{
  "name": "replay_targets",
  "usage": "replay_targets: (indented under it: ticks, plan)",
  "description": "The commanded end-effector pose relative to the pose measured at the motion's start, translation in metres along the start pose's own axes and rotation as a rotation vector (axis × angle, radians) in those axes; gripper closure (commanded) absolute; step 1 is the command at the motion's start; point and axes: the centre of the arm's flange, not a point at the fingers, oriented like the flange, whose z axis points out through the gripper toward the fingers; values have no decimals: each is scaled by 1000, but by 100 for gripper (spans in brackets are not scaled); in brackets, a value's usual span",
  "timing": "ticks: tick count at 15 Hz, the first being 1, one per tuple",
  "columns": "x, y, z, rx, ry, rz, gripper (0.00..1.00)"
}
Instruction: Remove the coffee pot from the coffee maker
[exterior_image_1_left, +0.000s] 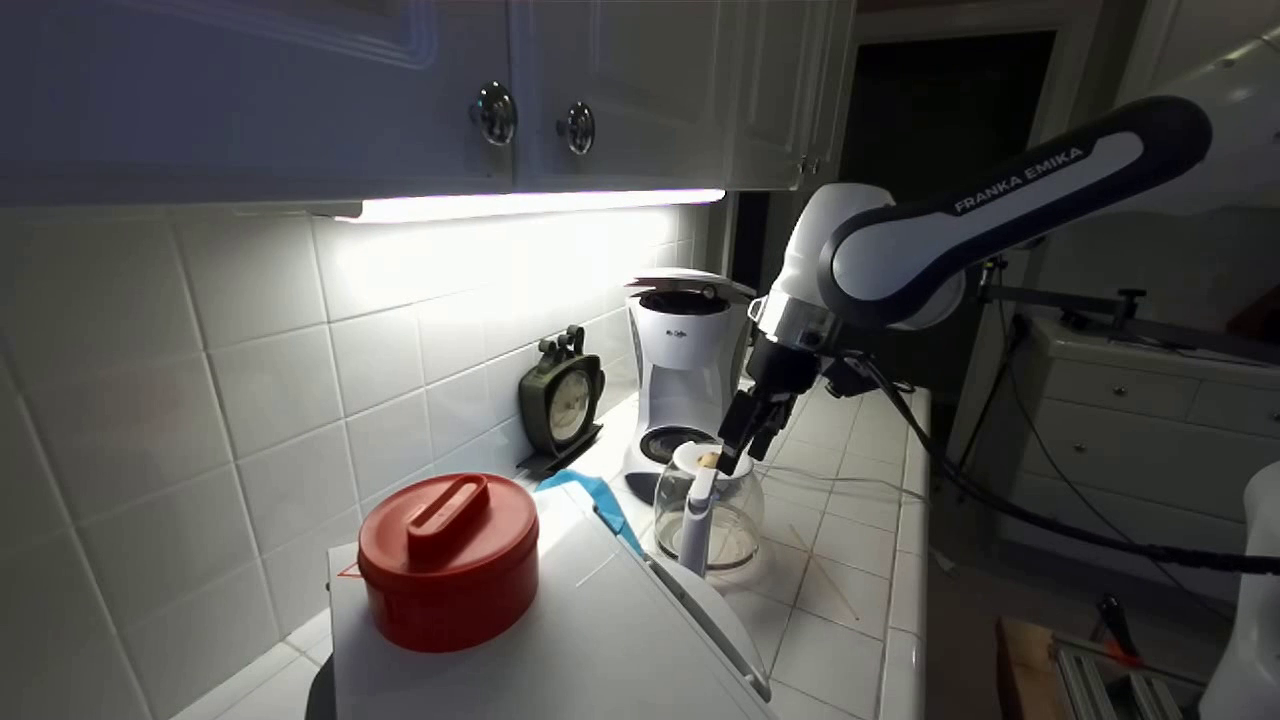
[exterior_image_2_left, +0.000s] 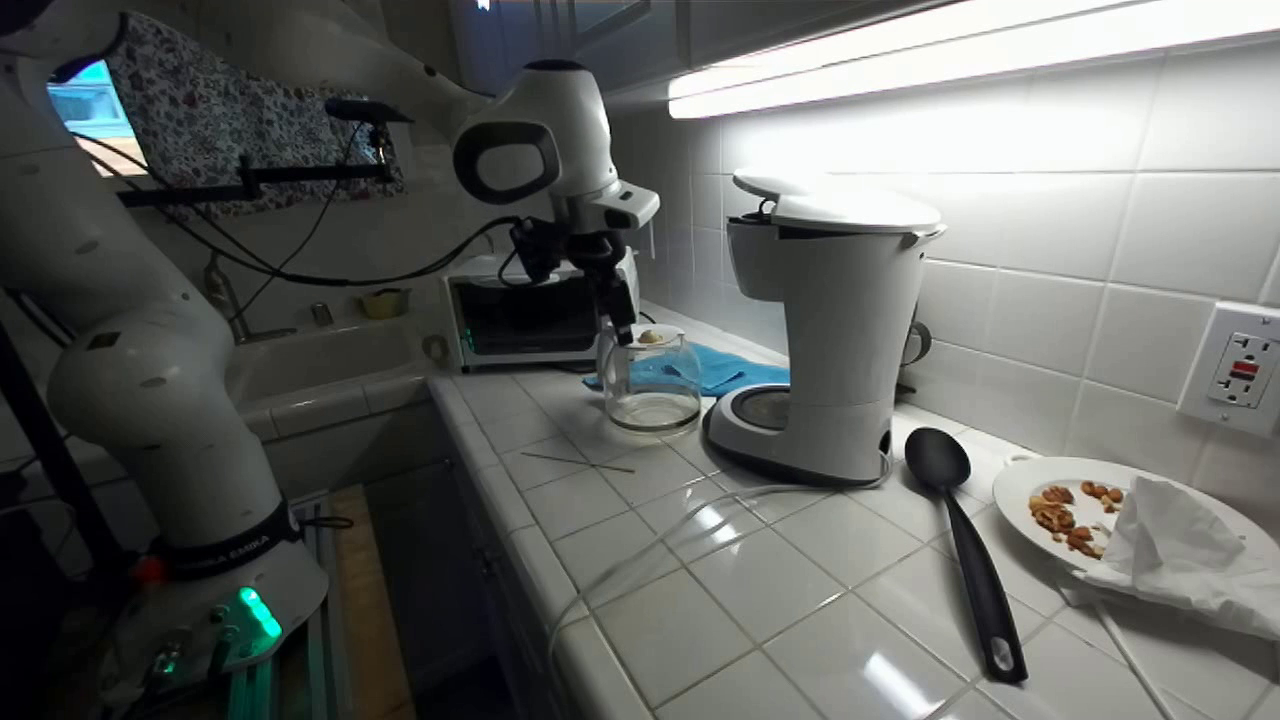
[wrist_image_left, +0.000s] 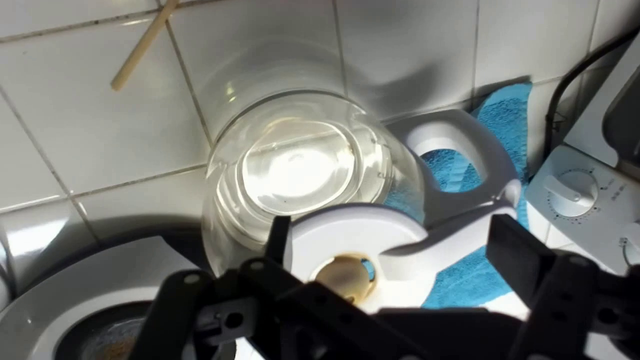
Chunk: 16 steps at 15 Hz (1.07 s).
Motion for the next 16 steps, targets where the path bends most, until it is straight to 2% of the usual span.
replay_targets:
  ticks: [1, 7, 16]
  plan:
    - [3, 16, -7, -25, 40, -113, 0]
    - [13, 26, -9, -42, 85, -254, 0]
    - [25, 34, 0, -32, 127, -320, 0]
